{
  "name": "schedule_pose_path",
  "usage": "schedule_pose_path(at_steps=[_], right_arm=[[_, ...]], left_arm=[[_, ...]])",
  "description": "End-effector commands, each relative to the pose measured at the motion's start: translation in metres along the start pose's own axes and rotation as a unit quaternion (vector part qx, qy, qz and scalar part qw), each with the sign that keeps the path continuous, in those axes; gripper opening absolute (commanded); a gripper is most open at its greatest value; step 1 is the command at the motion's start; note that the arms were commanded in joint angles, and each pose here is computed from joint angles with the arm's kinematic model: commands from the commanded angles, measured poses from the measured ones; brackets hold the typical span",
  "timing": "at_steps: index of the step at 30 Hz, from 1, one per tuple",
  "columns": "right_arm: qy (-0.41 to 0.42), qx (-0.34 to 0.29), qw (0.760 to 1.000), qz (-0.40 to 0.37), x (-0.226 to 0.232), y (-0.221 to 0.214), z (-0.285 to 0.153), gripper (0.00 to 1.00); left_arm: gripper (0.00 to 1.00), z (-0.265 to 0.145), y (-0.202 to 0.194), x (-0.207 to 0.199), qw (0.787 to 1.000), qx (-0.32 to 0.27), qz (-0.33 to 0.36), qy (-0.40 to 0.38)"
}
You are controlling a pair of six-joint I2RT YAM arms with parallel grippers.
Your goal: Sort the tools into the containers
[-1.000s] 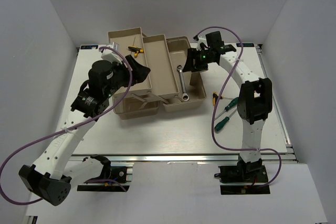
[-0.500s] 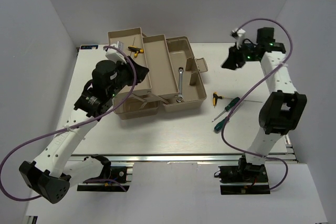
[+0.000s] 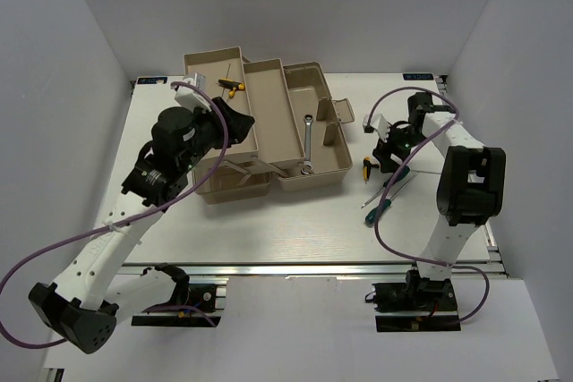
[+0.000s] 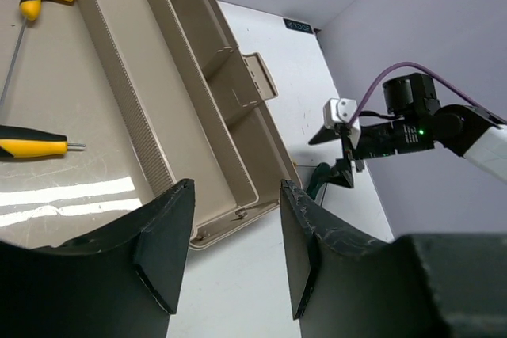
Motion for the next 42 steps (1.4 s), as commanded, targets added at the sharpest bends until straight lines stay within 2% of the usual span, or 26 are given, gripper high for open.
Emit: schedule_pose_path(at_steps=[1, 5, 10, 15, 18, 21, 24, 25, 28, 34, 40, 42], right_arm=[[-0.054, 0.004, 0.997, -0.050, -0.035, 0.018, 0.004, 0.82], [-0.044, 0.016, 0.997, -0.065, -0.036, 0.018, 0.018, 0.82], [-0.004, 0.024, 0.997, -0.073, -0.016, 0.022, 0.036, 0.79], [-0.015, 0.036, 0.997, -0.074, -0.013, 0.017, 0.046, 0.76], [-0.018, 0.048, 0.996, -0.069, -0.017, 0.010, 0.052, 0.71], [-0.010, 0.061, 0.996, -0.070, -0.017, 0.002, 0.059, 0.62], [-0.005, 0.062, 0.996, -0.070, -0.015, -0.001, 0.063, 0.44], [-0.002, 0.063, 0.996, -0.070, -0.014, -0.002, 0.064, 0.32], [-0.008, 0.062, 0.996, -0.068, -0.018, -0.003, 0.063, 0.14], [-0.101, 0.021, 0.992, -0.069, -0.076, 0.018, 0.032, 0.00], [-0.216, -0.063, 0.971, -0.079, -0.146, 0.082, -0.044, 0.00], [-0.229, -0.097, 0.965, -0.077, -0.150, 0.104, -0.065, 0.00]], left_arm=[[0.57, -0.018, 0.008, -0.002, 1.000, -0.020, -0.006, 0.000], [0.57, -0.024, 0.006, 0.002, 1.000, -0.023, -0.015, 0.008], [0.58, -0.028, 0.007, 0.004, 1.000, -0.021, -0.014, 0.018], [0.58, -0.031, 0.007, 0.006, 0.999, -0.023, -0.013, 0.021], [0.58, -0.030, 0.007, 0.006, 0.999, -0.021, -0.014, 0.022], [0.58, -0.030, 0.008, 0.006, 0.999, -0.022, -0.013, 0.024], [0.57, -0.031, 0.009, 0.007, 0.999, -0.022, -0.013, 0.028], [0.57, -0.031, 0.009, 0.007, 0.999, -0.023, -0.014, 0.029], [0.57, -0.032, 0.007, 0.009, 0.999, -0.022, -0.017, 0.032], [0.56, -0.036, 0.006, 0.010, 0.999, -0.024, -0.021, 0.033], [0.56, -0.038, 0.008, 0.010, 0.999, -0.026, -0.021, 0.034], [0.56, -0.038, 0.007, 0.011, 0.999, -0.027, -0.024, 0.035]])
Point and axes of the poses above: each gripper's point midway between its finger pads, its own z axis out along the fingers, its own x axis along the line the jaws close on, y = z × x, the point moved 2 cm from there along -z, back along the fingers, and after that the axes turned 3 degrees about z, right-handed, at the moved point
